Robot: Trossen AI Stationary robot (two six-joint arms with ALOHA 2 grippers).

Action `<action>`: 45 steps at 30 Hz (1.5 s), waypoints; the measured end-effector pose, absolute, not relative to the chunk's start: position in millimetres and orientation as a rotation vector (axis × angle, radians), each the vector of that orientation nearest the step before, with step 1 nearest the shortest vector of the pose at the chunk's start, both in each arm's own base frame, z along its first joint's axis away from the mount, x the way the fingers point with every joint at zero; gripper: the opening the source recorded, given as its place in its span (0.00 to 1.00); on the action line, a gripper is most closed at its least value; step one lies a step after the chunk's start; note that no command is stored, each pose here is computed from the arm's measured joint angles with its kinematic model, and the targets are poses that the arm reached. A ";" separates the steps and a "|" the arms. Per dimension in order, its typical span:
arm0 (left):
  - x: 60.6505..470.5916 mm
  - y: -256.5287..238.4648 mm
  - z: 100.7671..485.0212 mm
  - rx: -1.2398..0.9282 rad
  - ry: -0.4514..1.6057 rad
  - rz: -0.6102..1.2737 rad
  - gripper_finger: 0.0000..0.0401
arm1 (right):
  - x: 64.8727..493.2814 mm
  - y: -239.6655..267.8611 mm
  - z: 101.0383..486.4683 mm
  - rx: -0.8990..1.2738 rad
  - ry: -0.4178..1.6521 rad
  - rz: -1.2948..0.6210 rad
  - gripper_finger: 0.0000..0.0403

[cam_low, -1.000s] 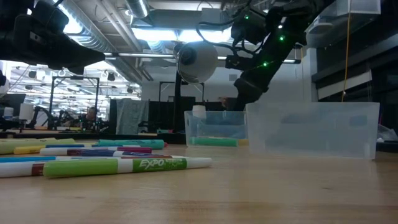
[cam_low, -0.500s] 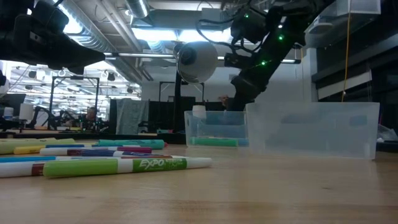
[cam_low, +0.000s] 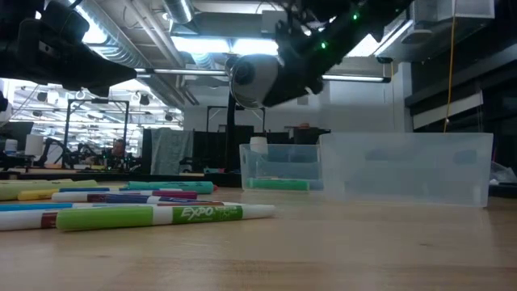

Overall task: Pick & Place Markers
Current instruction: Put the dark blue marker pen into the bottom transparent bin

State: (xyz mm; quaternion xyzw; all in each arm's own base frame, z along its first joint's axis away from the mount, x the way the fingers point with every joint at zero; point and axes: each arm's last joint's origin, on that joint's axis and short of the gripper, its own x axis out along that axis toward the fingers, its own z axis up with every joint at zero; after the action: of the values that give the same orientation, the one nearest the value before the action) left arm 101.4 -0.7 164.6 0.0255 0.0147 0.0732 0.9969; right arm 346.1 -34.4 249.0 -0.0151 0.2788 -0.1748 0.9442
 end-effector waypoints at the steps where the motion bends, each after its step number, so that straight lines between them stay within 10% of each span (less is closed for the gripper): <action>1: 101.4 -0.7 164.7 0.051 0.029 0.147 0.01 | 347.4 -29.8 250.1 -0.014 0.553 -0.319 0.25; 17: 101.4 -0.7 164.6 0.051 0.029 0.147 0.01 | 367.4 27.7 253.2 0.247 0.349 -0.076 0.25; 30: 101.4 -0.7 164.8 0.051 0.029 0.146 0.02 | 407.8 38.8 188.5 0.136 0.296 0.060 0.25; 45: 101.4 -0.7 164.7 0.051 0.029 0.147 0.01 | 441.3 50.8 200.4 -0.036 0.522 0.162 0.25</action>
State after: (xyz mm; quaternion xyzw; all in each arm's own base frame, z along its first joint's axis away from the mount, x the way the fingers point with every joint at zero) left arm 101.4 -0.7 164.7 0.0256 0.0144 0.0732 0.9969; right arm 441.3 50.8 200.4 -0.0178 0.2578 0.0798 0.9627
